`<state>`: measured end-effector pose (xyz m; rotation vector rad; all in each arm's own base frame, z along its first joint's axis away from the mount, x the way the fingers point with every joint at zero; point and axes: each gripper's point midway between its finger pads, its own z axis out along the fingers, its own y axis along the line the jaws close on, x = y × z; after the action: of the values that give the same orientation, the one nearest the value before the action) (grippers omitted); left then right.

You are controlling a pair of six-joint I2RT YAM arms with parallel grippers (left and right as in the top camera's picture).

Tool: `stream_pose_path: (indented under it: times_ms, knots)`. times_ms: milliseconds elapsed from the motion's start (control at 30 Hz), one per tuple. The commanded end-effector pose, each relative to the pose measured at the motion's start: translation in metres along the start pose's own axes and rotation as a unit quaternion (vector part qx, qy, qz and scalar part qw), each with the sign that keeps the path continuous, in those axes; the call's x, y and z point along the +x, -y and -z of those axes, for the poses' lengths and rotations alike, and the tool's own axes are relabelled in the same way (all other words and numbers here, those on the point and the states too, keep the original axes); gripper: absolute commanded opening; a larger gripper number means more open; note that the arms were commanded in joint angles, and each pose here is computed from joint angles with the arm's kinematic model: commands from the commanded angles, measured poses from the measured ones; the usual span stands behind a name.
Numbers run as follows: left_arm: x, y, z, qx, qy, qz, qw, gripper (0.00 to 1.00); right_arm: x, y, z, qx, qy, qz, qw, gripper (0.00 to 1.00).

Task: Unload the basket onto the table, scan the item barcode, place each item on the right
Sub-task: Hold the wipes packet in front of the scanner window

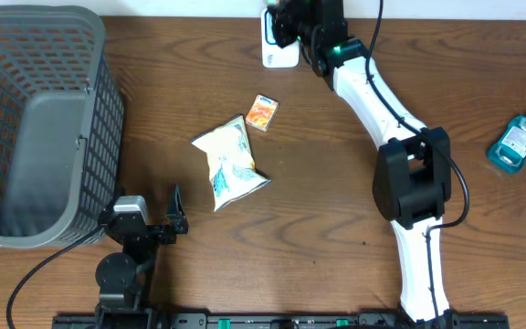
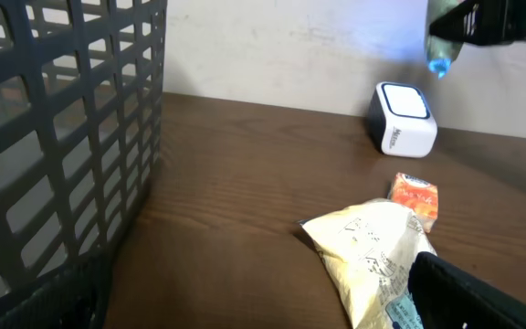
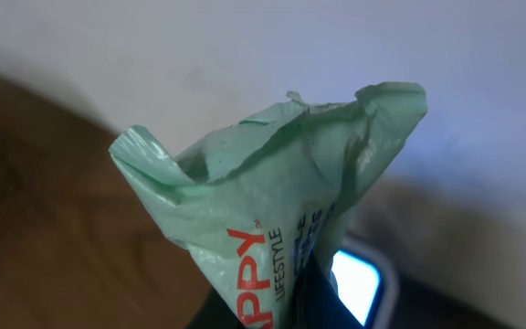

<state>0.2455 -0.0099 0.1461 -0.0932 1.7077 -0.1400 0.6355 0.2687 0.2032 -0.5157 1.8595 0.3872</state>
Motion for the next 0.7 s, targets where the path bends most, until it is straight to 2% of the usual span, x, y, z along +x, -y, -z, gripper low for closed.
stream_pose_path:
  times_ms: [0, 367, 533, 667]
  knots:
    - [0.016, -0.002, -0.001, -0.003, -0.023, 0.002, 1.000, 0.98, -0.008, 0.016, -0.003, 0.049, 0.020, -0.004, 0.999, 0.01]
    - [0.016, -0.002, -0.001, -0.003, -0.023, 0.002, 1.000, 0.98, 0.020, 0.007, -0.020, 0.043, -0.001, -0.004, 0.999, 0.01]
    - [0.016, -0.002, -0.001, -0.003, -0.023, 0.002, 1.000, 0.98, 0.027, 0.013, -0.020, 0.092, -0.015, -0.006, 0.996, 0.01]
    - [0.016, -0.002, -0.001, -0.003, -0.023, 0.002, 1.000, 0.98, 0.033, 0.033, -0.003, 0.149, -0.057, -0.052, 0.986, 0.01]
